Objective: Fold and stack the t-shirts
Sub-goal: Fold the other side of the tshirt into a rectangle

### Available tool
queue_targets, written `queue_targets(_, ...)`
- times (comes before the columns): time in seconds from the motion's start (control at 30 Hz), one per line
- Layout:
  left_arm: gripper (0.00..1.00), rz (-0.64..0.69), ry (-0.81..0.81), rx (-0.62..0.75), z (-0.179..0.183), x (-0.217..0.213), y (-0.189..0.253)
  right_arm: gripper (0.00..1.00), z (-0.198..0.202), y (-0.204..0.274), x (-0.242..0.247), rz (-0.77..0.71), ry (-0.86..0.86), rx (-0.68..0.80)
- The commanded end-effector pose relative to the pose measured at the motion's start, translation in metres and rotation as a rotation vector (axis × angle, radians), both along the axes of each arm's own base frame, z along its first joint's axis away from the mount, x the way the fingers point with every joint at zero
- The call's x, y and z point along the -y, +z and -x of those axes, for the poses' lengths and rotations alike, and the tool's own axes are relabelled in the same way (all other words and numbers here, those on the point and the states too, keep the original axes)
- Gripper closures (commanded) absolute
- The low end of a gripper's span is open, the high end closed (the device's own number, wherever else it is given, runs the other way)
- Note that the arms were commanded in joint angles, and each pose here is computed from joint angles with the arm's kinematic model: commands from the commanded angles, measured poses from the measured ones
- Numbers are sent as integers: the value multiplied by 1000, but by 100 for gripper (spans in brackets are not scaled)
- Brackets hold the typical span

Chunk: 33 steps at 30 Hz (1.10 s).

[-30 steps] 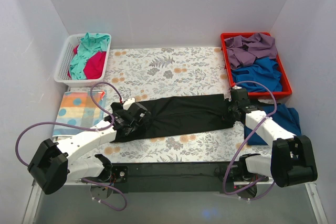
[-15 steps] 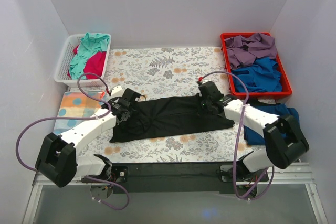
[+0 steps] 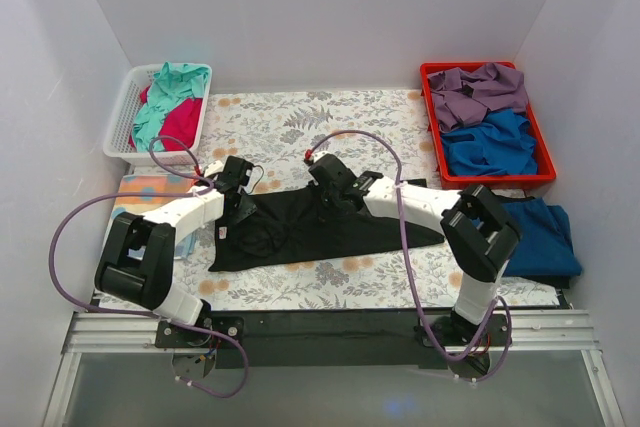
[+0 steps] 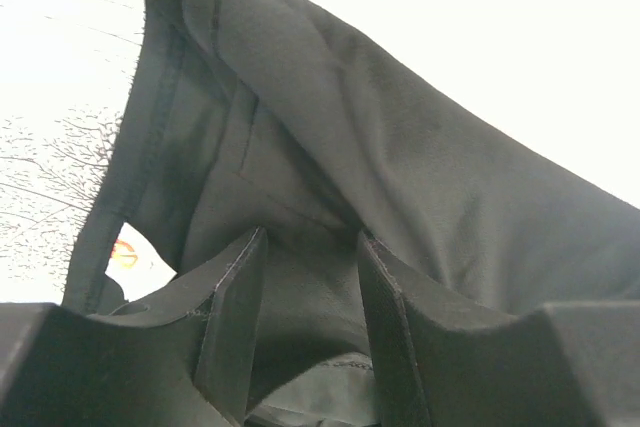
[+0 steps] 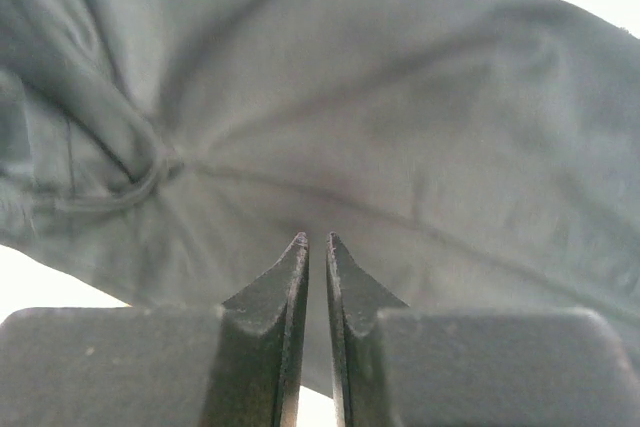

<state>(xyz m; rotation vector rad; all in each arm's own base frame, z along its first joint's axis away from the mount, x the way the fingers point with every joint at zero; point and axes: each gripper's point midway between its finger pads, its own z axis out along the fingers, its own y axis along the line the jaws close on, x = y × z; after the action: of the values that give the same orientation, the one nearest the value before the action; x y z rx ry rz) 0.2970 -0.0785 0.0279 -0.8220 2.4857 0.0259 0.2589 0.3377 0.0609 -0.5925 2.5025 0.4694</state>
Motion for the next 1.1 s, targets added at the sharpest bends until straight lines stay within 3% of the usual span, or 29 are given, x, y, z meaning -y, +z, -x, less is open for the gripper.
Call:
queue_targets(0.0,61,14,9,60,-13,-5,17,83,-38,23,-20,-10,-10,113)
queue_targets(0.3,61,-44,95,-38,7,-34,-5,82,-86,20,-26,21,-42,126)
queue_targets(0.73,62,-98,208,-135,46,-56,-33,83,-100,-50,45,141,-163,-10)
queue_targets(0.93,64,-111,255,-99,55,-64,-23,83,-115,-59,75,142,-221,-41)
queue_targets(1.07,65,-91,230,-49,34,-58,-12,83,-124,-59,75,140,-216,-30)
